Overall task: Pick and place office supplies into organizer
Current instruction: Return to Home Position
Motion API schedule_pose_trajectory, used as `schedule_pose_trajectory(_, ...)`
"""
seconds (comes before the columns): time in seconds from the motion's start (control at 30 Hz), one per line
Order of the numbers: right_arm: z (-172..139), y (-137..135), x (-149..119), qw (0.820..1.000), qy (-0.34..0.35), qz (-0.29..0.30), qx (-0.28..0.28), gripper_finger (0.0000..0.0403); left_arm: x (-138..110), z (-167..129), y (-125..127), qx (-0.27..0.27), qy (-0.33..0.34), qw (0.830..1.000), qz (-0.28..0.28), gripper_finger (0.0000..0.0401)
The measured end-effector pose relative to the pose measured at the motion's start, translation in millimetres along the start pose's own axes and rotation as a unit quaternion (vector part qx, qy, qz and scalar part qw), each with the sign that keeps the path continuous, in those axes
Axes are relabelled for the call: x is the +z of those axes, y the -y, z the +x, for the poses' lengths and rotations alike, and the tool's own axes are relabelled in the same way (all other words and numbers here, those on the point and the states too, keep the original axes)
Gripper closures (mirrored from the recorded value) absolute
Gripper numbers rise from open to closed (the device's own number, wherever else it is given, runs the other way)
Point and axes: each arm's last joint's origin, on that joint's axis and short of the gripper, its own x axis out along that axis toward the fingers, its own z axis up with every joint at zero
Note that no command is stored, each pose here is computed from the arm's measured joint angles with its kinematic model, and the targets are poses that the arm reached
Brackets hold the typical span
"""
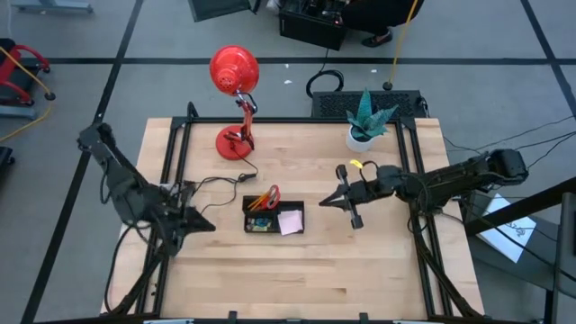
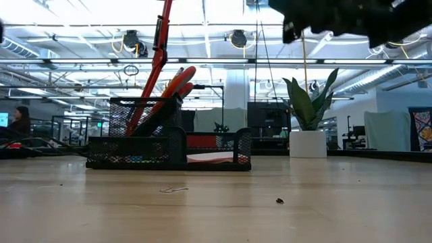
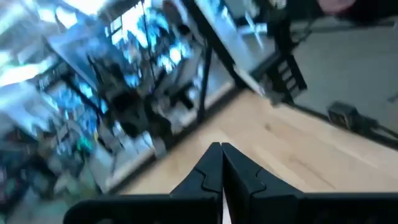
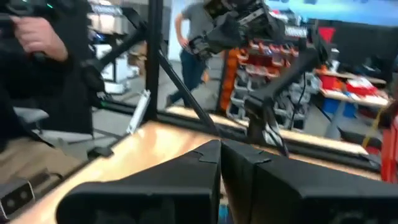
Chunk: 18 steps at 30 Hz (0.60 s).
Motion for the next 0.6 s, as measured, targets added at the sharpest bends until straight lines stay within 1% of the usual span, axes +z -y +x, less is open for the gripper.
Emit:
schedule_pose_trajectory(0.07,1.9,6.6,7.3,1.000,0.008,0.003,0.003,0.0399,1.3,-0.7,-14.0,0.007,0.025,0.999,0.021,0.0398)
schedule_pose_trajectory(0.13,3.7,14.6,12.8,1.000,-0.001,0.006,-0.007,0.0399,2.4,-1.8,-27.4,0.038,0.022,0.998,0.034,0.0397)
schedule_pose_trajectory(0.23,-1.3,25.7,20.7,0.999,-0.008,0.012,-0.028,0.0399,8.0,-12.2,-46.9,0.100,0.015,0.994,0.030,0.0399)
schedule_pose_trajectory(0.3,-9.6,30.7,27.9,0.999,-0.006,0.015,-0.040,0.0399,9.9,-25.0,-55.0,0.119,0.019,0.993,0.022,0.0399)
schedule_pose_trajectory(0.37,-20.6,31.9,34.7,0.999,-0.007,0.016,-0.041,0.0399,5.6,-39.3,-58.3,0.120,0.023,0.992,0.009,0.0399)
schedule_pose_trajectory(0.43,-32.1,29.6,40.9,0.999,-0.013,0.018,-0.033,0.0399,-4.2,-51.0,-57.2,0.120,0.027,0.992,-0.010,0.0399)
schedule_pose_trajectory(0.47,-37.4,27.6,43.7,0.999,-0.015,0.021,-0.030,0.0399,-10.5,-55.4,-56.1,0.130,0.025,0.991,-0.024,0.0400)
schedule_pose_trajectory(0.53,-46.9,23.0,48.0,0.999,-0.005,0.028,-0.029,0.0399,-21.2,-60.9,-53.1,0.149,0.026,0.987,-0.049,0.0400)
schedule_pose_trajectory(0.6,-52.4,18.1,45.4,0.999,0.004,0.040,-0.034,0.0401,-33.2,-64.1,-48.0,0.154,0.023,0.985,-0.075,0.0400)
